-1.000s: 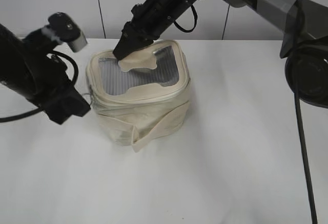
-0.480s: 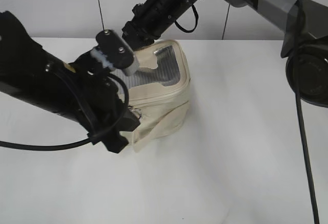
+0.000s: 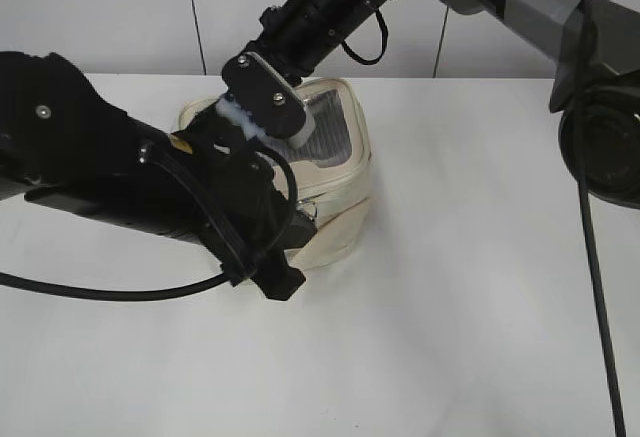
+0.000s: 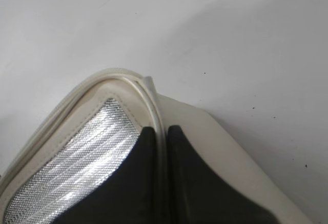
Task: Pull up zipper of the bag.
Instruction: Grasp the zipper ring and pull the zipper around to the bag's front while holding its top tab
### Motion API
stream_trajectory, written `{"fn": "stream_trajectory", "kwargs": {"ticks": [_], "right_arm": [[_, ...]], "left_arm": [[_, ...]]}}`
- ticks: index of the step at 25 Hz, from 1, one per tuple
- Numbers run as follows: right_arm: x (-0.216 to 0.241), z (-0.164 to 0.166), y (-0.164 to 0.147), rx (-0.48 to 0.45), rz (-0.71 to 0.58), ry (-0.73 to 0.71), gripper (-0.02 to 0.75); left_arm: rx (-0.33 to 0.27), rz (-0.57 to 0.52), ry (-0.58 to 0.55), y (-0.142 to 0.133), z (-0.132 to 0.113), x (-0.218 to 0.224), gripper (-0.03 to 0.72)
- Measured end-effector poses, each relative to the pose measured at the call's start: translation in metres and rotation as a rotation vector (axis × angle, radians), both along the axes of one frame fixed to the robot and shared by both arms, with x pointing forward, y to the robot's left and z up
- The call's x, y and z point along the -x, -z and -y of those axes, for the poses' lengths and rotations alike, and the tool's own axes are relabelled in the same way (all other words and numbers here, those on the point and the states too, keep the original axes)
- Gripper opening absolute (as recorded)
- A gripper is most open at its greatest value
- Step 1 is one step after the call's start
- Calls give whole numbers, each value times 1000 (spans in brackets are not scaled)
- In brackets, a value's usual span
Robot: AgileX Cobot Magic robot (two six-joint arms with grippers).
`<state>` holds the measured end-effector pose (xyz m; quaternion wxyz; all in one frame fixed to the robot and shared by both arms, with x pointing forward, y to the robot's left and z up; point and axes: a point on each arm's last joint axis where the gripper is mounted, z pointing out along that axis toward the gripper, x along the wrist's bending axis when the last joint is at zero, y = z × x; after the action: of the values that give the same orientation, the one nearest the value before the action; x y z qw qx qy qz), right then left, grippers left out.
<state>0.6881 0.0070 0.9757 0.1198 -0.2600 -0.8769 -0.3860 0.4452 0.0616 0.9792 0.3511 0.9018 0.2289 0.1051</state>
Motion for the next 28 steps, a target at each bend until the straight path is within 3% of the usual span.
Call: {"fn": "stream_trajectory", "kwargs": {"ticks": [3,6,8,12,17,22,25,28], "right_arm": [[-1,2,0,-3,-16,18,84],[-6,8,-2,-25,-40,55,235],[-11,16,-5,-31,-55,89,295],[-23,44,-27,-42,-56,182,296],[-26,77,-60,2,-22,285,286],[-11,115,-69,50,-74,321,269],[10,152,-57,72,-96,398,239],[44,189,-47,26,-17,553,233]], "left_arm": [[-4,-40,2,0,-3,1,62],[-16,-145,31,-3,-10,8,195],[-8,-181,27,-8,-17,9,243],[44,-142,-70,-22,-42,8,262],[67,-121,-215,-25,-83,3,264],[96,-67,-345,-39,-112,-24,264],[120,-28,-341,-60,-117,-49,267],[183,-20,-293,-79,-111,-82,272]]}}
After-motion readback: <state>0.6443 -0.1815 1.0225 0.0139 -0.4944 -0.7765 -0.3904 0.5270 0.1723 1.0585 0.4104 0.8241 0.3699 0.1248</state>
